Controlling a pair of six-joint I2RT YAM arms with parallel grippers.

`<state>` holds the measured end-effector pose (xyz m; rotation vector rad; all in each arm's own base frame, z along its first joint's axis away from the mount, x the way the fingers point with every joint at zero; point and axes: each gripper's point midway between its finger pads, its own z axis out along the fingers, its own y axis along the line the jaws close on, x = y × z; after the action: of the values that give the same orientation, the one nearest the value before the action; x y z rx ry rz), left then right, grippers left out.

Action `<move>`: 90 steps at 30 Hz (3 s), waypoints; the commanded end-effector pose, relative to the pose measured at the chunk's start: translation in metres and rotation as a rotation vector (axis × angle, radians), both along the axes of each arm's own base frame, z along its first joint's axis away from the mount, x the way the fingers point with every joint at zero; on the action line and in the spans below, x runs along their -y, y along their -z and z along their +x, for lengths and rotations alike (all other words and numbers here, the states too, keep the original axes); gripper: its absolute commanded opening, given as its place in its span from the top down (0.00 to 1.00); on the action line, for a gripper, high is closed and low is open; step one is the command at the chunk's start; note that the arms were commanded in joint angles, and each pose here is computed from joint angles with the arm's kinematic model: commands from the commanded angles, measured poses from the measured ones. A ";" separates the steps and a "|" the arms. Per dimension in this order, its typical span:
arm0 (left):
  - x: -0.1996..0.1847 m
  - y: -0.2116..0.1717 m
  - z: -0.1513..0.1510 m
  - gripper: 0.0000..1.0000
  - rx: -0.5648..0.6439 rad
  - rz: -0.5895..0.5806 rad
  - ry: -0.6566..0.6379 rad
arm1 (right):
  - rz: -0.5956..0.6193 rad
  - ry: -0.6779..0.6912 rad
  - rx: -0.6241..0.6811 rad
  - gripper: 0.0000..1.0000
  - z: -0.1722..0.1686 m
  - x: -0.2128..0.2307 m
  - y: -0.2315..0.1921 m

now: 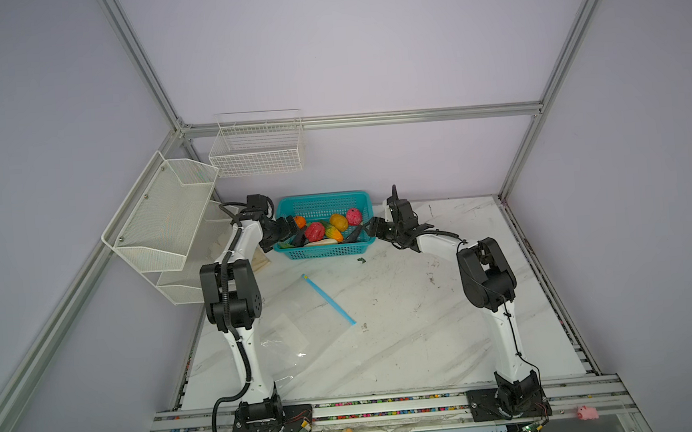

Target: Place the food in the zip-top bag and seal the zipper

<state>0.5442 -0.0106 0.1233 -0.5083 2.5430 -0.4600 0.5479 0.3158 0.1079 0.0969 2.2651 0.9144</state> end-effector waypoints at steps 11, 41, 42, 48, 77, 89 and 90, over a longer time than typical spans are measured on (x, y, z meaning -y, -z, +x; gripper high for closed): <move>0.084 -0.047 0.034 0.02 0.162 -0.055 0.182 | -0.035 0.017 0.050 0.33 -0.005 0.009 -0.019; 0.022 -0.073 -0.127 0.00 0.118 0.040 -0.008 | -0.218 -0.077 0.200 0.05 -0.108 0.064 -0.096; 0.025 -0.069 -0.137 0.00 0.105 0.024 -0.002 | -0.207 -0.122 0.198 0.06 -0.123 0.054 -0.096; 0.043 -0.039 -0.205 0.03 0.011 -0.056 0.014 | -0.023 -0.442 0.213 0.18 -0.210 -0.031 -0.093; 0.061 0.064 -0.259 0.08 -0.156 -0.194 -0.032 | -0.137 -0.709 -0.006 0.45 -0.254 -0.123 0.038; 0.057 0.082 -0.259 0.08 -0.184 -0.222 -0.060 | -0.093 -0.788 -0.136 0.49 -0.263 -0.121 0.063; 0.057 0.084 -0.259 0.08 -0.188 -0.226 -0.061 | -0.085 -0.792 -0.143 0.49 -0.264 -0.122 0.064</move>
<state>0.2911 -0.0652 0.0506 -0.7189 2.6518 -0.6772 0.2951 0.4338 0.0449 -0.8000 2.4666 1.1508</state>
